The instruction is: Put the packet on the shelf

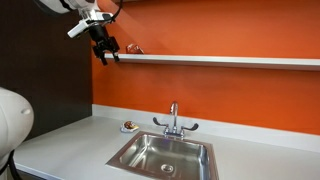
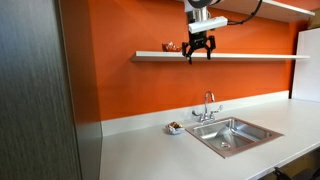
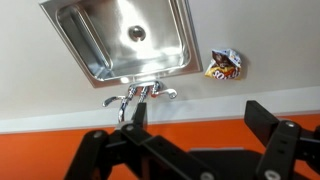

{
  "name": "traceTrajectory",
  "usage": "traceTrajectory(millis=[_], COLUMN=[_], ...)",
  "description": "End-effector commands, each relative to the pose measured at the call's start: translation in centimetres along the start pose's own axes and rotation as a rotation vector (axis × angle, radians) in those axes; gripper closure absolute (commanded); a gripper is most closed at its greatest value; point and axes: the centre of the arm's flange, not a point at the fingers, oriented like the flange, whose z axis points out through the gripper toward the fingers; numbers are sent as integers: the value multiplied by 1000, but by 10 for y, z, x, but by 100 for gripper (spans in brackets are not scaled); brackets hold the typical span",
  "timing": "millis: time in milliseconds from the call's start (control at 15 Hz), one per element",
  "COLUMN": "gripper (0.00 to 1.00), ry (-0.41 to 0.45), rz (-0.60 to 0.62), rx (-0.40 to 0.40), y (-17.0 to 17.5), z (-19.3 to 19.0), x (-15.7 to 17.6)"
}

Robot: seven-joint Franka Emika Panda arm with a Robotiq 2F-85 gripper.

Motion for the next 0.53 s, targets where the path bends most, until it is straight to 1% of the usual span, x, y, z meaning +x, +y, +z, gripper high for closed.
traceTrajectory(millis=[0, 133, 200, 267, 333, 467], gripper=[0, 0, 0, 0, 0, 0], ry=[-65, -96, -100, -92, -83, -64], rz=[-27, -52, -82, -121, -143, -187], rx=[1, 1, 17, 28, 21, 33], y=[15, 17, 18, 17, 17, 18], z=[38, 61, 72, 83, 92, 112], x=[-27, -36, -40, -43, -47, -52])
